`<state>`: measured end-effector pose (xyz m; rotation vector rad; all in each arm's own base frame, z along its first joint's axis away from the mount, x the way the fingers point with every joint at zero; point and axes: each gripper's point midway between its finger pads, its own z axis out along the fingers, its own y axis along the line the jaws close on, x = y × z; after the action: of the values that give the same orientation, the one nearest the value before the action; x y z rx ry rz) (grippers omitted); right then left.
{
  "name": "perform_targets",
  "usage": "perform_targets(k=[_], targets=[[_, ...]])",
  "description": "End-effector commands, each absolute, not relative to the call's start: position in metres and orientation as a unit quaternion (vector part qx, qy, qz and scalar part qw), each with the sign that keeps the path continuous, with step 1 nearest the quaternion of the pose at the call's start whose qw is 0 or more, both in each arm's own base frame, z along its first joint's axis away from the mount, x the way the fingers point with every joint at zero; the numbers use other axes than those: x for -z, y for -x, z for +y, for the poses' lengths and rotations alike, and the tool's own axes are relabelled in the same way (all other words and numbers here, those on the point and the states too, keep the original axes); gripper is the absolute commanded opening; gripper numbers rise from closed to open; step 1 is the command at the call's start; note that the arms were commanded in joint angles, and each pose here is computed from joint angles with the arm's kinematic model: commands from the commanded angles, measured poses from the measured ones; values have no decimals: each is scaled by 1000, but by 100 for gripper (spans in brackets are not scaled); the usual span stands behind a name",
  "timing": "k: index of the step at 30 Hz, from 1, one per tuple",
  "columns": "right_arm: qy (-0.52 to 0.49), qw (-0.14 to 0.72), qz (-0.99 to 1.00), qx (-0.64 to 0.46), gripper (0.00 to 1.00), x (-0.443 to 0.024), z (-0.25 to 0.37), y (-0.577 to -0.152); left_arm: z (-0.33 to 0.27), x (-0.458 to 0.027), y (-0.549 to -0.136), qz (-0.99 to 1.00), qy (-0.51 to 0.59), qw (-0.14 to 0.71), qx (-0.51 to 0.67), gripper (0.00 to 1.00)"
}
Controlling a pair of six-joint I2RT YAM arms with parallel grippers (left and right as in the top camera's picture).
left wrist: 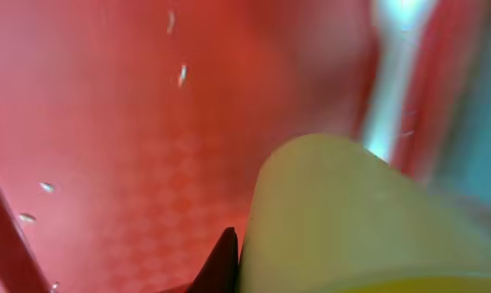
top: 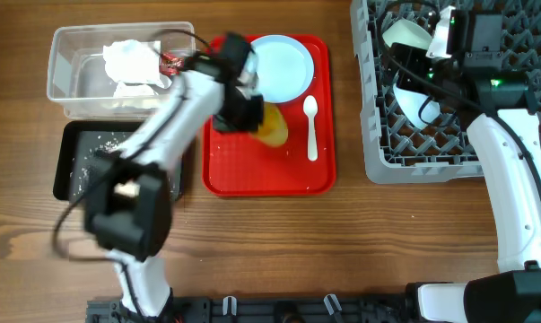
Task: Sort waste into correct bins and load items into the dishwasher rack
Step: 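Hand the yellow cup from the left gripper to the right gripper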
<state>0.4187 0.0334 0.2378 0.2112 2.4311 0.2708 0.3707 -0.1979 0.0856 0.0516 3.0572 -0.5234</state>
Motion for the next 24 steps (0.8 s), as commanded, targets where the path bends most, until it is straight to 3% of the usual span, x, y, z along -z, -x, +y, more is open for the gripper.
perform_targets(k=[1,7,11,17,24], targets=[[6,345,906,-245,100,-257,87,-423,-189,-189,-399,930,-31,117,347,4],[206,391,779,-446,100,-329,162,-400,-185,-265,-415,815,-79,164,551,4],[307,405,699,-503,100,-360,200,-374,-198,-313,-401,724,-174,184,642,4],[364,404,664,-514,100,-364,239,-358,-200,-326,-393,694,-206,185,664,4],[367,375,665,-532,100,-336,255,-371,-218,-329,-382,683,-229,171,673,4]])
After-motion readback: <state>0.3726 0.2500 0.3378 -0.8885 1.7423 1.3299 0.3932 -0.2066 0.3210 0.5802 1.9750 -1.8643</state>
